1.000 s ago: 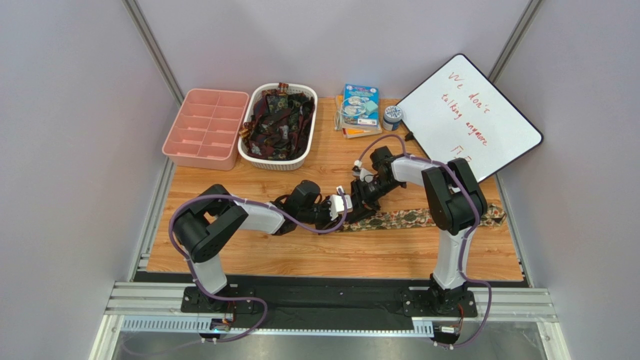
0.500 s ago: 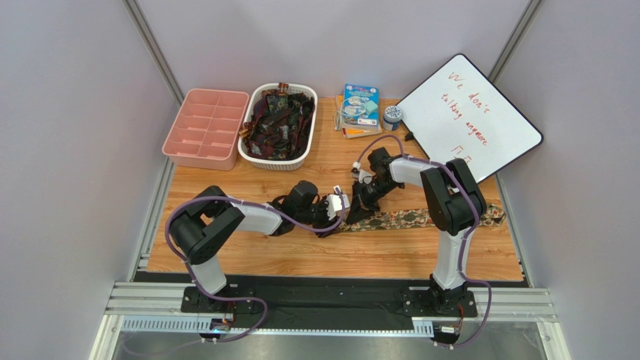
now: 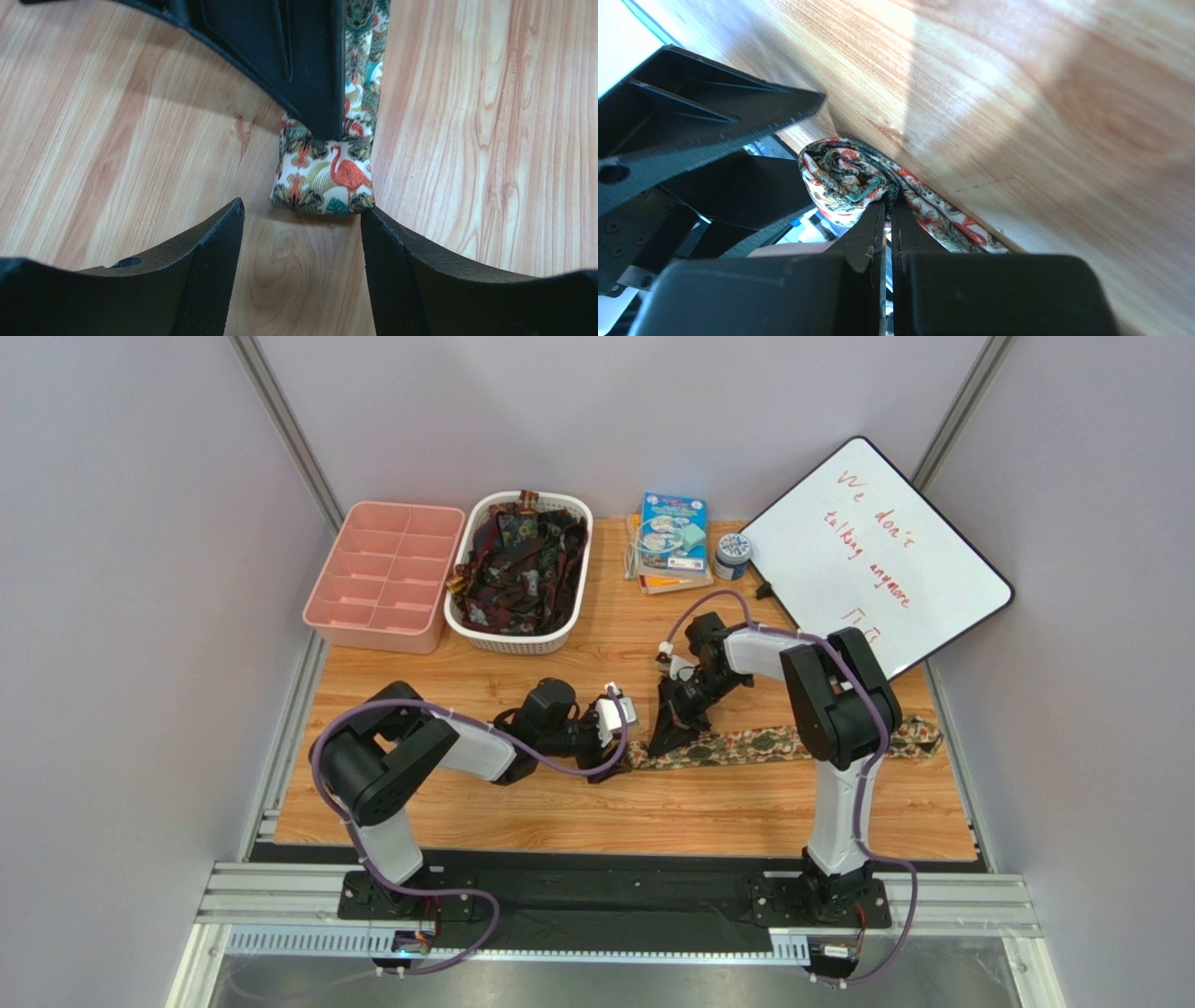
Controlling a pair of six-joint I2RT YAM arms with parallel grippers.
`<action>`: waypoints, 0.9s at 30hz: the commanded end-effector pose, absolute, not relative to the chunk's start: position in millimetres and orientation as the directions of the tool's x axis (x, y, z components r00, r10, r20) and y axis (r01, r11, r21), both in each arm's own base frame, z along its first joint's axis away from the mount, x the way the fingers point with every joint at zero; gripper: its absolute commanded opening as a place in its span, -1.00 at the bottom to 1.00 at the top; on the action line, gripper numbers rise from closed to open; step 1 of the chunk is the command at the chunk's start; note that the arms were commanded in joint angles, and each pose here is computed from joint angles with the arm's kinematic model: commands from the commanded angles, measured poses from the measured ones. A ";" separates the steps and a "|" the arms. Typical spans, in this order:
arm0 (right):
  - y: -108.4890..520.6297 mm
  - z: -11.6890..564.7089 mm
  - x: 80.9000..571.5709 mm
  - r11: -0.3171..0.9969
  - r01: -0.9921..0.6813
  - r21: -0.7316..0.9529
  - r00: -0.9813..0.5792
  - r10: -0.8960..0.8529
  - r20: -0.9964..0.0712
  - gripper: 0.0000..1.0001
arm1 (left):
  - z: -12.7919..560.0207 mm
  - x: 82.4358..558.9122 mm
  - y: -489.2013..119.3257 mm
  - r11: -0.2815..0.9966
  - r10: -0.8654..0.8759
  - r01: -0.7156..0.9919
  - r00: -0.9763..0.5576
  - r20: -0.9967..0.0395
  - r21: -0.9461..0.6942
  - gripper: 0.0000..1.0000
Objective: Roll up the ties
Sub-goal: Close the tie at the center of the board.
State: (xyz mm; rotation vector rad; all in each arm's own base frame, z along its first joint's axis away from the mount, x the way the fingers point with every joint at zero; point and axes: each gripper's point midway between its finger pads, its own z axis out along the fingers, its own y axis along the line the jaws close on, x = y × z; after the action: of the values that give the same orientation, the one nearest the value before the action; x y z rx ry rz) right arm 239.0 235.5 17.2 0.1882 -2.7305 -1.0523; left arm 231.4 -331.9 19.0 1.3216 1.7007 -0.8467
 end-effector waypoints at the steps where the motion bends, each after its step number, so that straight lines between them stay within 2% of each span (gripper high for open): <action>1: 210.1 -42.8 236.4 0.851 -0.131 0.509 -0.965 -0.228 0.133 -1.00 | 14.9 220.4 -340.7 0.162 0.392 0.985 -0.126 -0.911 -0.066 0.33; 4: 212.5 -47.7 234.8 0.844 -0.118 0.523 -0.964 -0.223 0.142 -1.00 | 18.1 220.1 -346.9 0.157 0.373 0.985 -0.125 -0.919 -0.070 0.14; 5: 213.9 -47.8 234.5 0.839 -0.117 0.531 -0.965 -0.223 0.140 -1.00 | 20.5 220.9 -348.0 0.160 0.367 0.984 -0.127 -0.921 -0.072 -0.05; 6: 215.7 -49.2 235.1 0.834 -0.119 0.538 -0.966 -0.223 0.132 -1.00 | 26.3 222.2 -349.6 0.164 0.356 0.984 -0.123 -0.926 -0.068 -0.13; 8: 221.4 -46.4 235.6 0.821 -0.115 0.559 -0.967 -0.221 0.126 -1.00 | 34.7 221.7 -351.2 0.156 0.341 0.986 -0.113 -0.933 -0.062 -0.27; 10: 229.7 -43.1 238.7 0.801 -0.128 0.585 -0.968 -0.229 0.101 -1.00 | 44.6 218.5 -353.7 0.143 0.333 0.988 -0.100 -0.938 -0.054 -0.30; 13: 240.1 -37.9 243.5 0.782 -0.135 0.608 -0.971 -0.225 0.075 -1.00 | 51.3 213.8 -358.8 0.127 0.338 0.990 -0.097 -0.936 -0.057 -0.31; 21: 239.5 -36.9 245.5 0.791 -0.106 0.603 -0.979 -0.189 0.076 -1.00 | 33.2 209.6 -359.3 0.161 0.387 0.976 -0.196 -0.901 -0.143 -0.14; 27: 232.9 -37.3 244.6 0.799 -0.093 0.595 -0.982 -0.173 0.079 -1.00 | 19.5 204.4 -346.1 0.221 0.409 0.959 -0.258 -0.875 -0.180 0.18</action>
State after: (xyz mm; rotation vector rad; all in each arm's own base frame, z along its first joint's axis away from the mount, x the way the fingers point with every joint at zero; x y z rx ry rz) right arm 232.8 247.9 15.5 0.1274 -2.6521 -1.1562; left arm 217.3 -342.1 21.2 1.2837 1.7572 -0.9459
